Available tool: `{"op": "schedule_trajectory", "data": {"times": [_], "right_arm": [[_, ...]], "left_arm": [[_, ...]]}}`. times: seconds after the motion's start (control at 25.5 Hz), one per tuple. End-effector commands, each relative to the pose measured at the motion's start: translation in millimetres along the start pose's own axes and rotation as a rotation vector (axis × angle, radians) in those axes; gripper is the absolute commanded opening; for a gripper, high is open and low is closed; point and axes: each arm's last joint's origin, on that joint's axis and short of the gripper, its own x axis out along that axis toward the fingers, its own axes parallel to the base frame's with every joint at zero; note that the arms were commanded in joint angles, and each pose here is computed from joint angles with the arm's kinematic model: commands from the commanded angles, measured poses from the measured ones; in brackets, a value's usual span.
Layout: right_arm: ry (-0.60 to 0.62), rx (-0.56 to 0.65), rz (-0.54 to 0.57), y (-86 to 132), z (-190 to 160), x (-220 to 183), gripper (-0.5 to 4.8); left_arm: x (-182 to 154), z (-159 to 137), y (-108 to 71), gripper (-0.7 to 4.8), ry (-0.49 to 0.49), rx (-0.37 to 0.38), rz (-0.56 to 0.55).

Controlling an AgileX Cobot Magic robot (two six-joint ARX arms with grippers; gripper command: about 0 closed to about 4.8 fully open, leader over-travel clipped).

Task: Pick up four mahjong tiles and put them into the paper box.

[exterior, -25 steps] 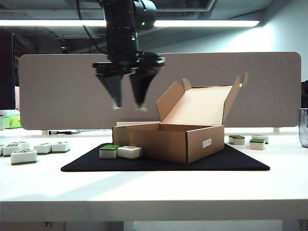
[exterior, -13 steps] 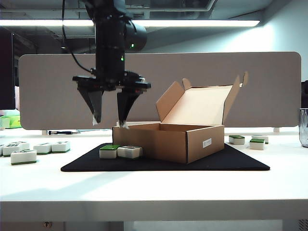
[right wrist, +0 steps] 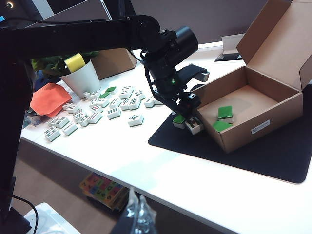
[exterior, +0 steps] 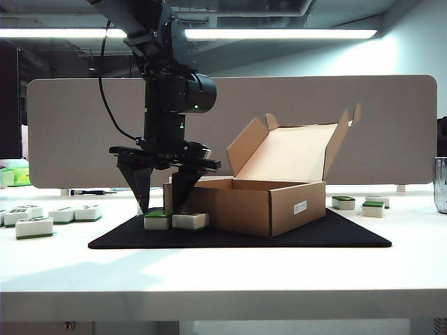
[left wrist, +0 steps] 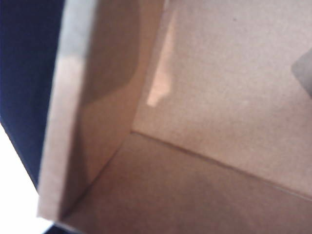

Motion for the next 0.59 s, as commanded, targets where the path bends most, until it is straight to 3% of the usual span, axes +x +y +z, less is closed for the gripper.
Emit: {"op": "schedule_trajectory", "data": {"times": [0.04,0.24,0.43,0.59], "right_arm": [[-0.017,-0.021,0.002,2,0,-2,-0.01],[-0.017,-0.023,0.002,2,0,-2,-0.01],[-0.017,-0.024,0.001,2,0,-2,-0.01],[-0.018,-0.025,0.001,2,0,-2,-0.01]], "left_arm": [[6,0,1.3,2.66,0.016,-0.009,0.007],[10,0,4.3,1.79,0.029,-0.015,0.009],[10,-2,6.8,1.73,0.05,-0.015,0.014],[-10,-4,10.7,1.74,0.109,-0.004,0.021]]}}
